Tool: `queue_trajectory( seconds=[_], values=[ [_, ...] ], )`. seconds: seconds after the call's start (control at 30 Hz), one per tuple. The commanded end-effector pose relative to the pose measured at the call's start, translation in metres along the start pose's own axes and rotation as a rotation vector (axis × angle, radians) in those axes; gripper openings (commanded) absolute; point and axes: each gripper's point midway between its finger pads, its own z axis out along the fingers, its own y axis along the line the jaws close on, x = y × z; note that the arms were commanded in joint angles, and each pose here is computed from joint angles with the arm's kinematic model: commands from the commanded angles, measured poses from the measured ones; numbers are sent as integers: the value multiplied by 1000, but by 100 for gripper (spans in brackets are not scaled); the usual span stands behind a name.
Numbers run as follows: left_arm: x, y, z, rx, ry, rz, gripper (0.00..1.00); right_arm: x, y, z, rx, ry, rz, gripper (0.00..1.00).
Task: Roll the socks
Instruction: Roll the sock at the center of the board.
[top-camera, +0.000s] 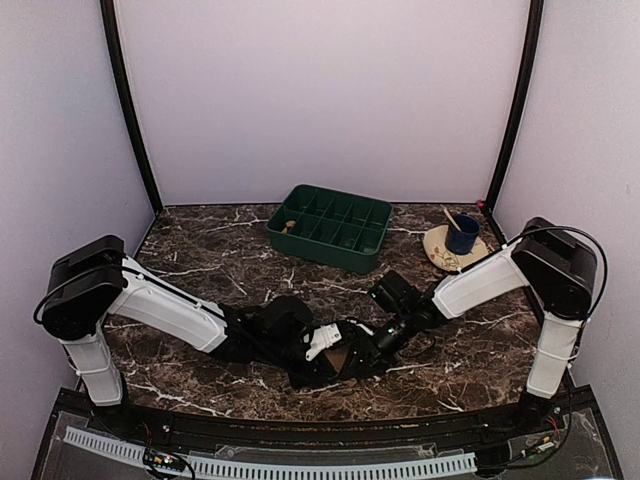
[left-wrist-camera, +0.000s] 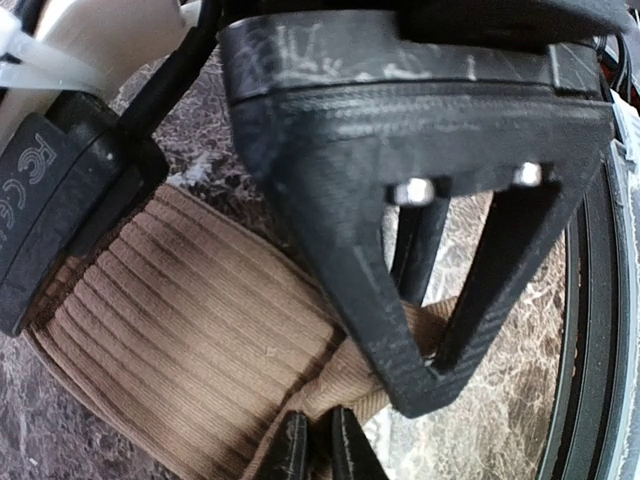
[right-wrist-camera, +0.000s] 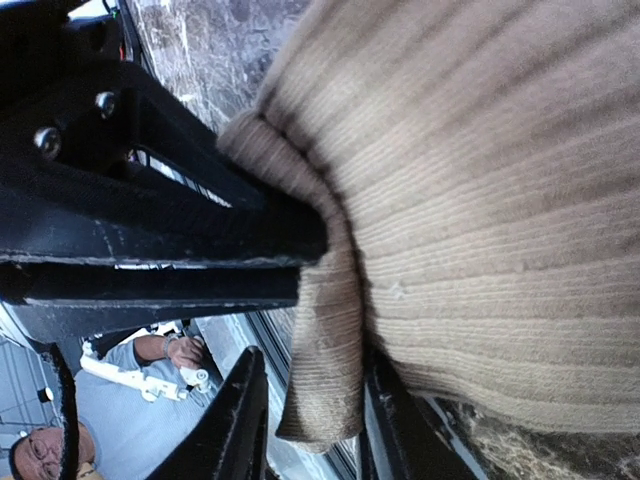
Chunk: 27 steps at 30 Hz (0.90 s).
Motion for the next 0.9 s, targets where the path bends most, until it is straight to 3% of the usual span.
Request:
queue_trajectory(
  seconds=[0.0,0.6,0.87],
  values=[
    [30,10,6,-14,102,-63,11,-9,-7,-7,56,-35,-4,30],
    [45,10,7,4,149,-117,6,-23,-22,-36,110,-170,7,35],
    [48,13,7,4,148,-154,3,-27,-33,-52,211,-264,-47,35]
  ],
)
